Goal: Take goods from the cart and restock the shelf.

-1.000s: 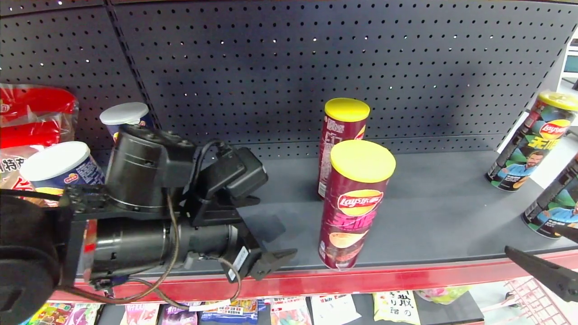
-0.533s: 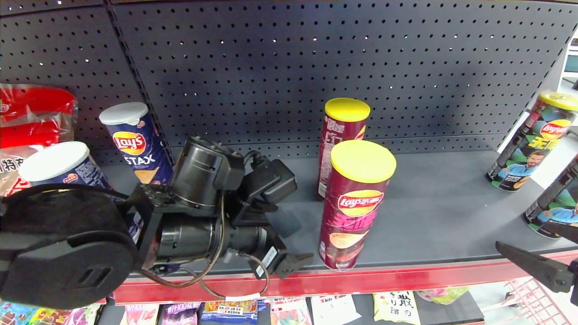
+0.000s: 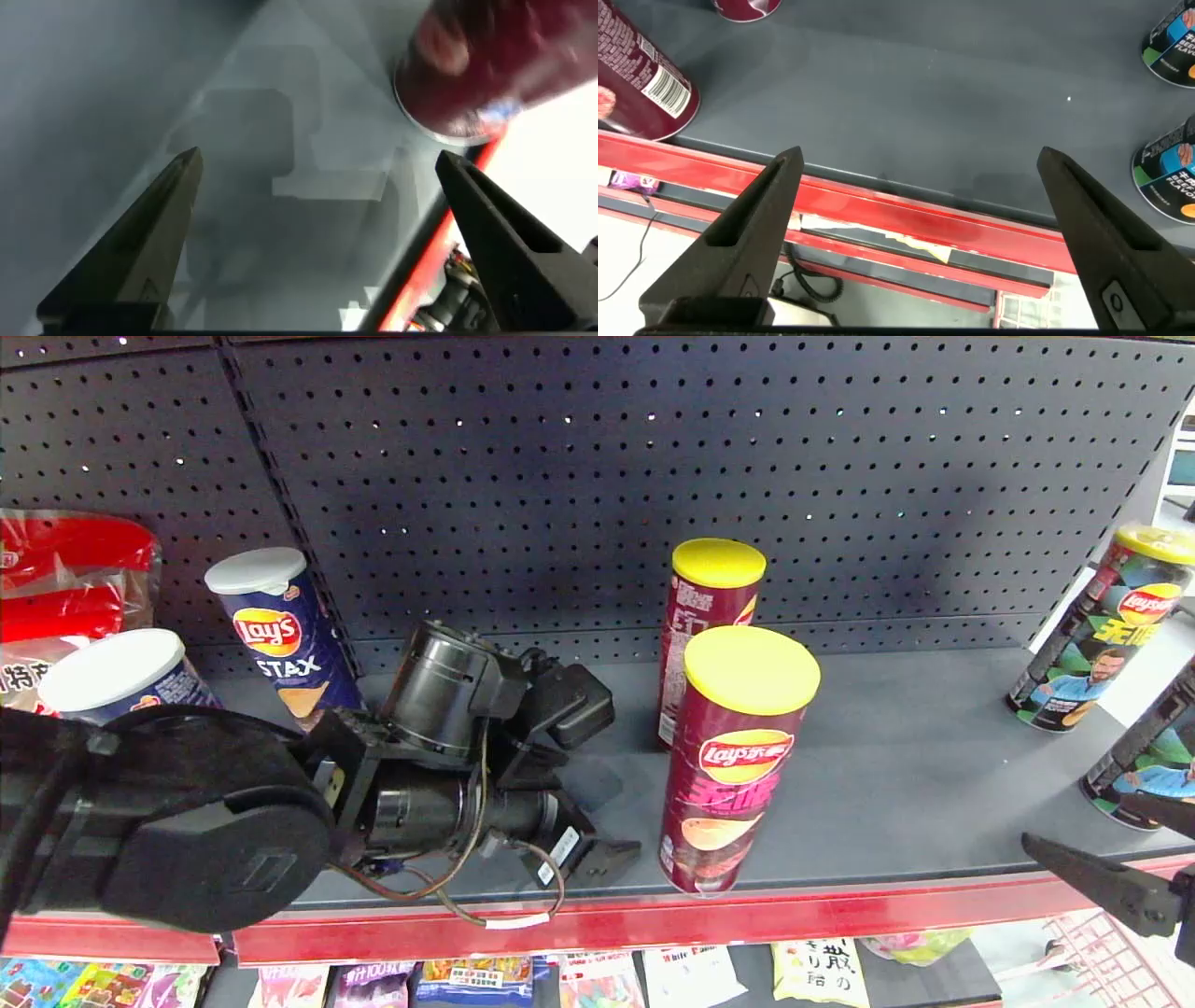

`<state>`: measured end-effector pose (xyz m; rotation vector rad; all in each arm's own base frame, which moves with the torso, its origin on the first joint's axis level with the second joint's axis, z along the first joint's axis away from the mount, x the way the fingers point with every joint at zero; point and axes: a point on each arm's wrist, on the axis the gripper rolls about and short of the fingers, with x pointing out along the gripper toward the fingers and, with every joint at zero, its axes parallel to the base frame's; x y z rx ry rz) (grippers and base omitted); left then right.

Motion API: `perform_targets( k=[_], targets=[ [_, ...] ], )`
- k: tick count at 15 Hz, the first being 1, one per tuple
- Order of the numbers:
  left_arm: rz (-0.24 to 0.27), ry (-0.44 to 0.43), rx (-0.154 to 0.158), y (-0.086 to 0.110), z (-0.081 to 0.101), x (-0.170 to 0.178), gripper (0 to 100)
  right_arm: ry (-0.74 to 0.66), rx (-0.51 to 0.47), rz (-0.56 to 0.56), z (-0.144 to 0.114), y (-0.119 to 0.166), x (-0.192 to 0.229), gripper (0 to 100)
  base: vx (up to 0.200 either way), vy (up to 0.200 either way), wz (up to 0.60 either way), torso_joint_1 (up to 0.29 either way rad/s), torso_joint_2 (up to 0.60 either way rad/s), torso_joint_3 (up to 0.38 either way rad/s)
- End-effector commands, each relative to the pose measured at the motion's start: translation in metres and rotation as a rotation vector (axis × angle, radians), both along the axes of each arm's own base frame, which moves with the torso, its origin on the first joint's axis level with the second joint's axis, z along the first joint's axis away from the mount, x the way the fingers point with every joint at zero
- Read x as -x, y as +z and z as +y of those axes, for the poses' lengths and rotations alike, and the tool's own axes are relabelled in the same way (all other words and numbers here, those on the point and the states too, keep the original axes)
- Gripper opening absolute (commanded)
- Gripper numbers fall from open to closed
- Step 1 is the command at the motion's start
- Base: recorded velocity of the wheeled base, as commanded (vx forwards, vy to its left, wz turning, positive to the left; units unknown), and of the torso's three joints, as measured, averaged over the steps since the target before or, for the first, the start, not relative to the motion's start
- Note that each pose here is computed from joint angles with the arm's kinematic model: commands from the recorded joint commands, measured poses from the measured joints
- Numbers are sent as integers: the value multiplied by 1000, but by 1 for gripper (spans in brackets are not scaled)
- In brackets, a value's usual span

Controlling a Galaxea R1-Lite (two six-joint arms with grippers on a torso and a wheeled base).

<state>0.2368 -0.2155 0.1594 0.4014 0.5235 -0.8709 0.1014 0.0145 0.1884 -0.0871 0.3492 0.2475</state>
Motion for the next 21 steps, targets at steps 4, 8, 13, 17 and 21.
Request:
perform_targets(
  k=[4,8,13,17,21],
  targets=[
    [-8,-4,8,-2,-15,-15,100,-2,0,-2,0,0,0,100,0,0,0,0,0,0],
    [-5,-9,7,-3,-17,-15,100,-2,0,-2,0,0,0,100,0,0,0,0,0,0],
    [-4,-8,7,-3,-17,-16,100,-2,1,0,0,0,0,100,0,0,0,0,0,0],
    [-8,9,14,7,7,7,100,5,-1,6,0,-1,-1,100,0,0,0,0,0,0],
    [-60,97,32,28,69,74,100,3,3,35,1,-5,-4,100,0,0,0,0,0,0]
  ],
)
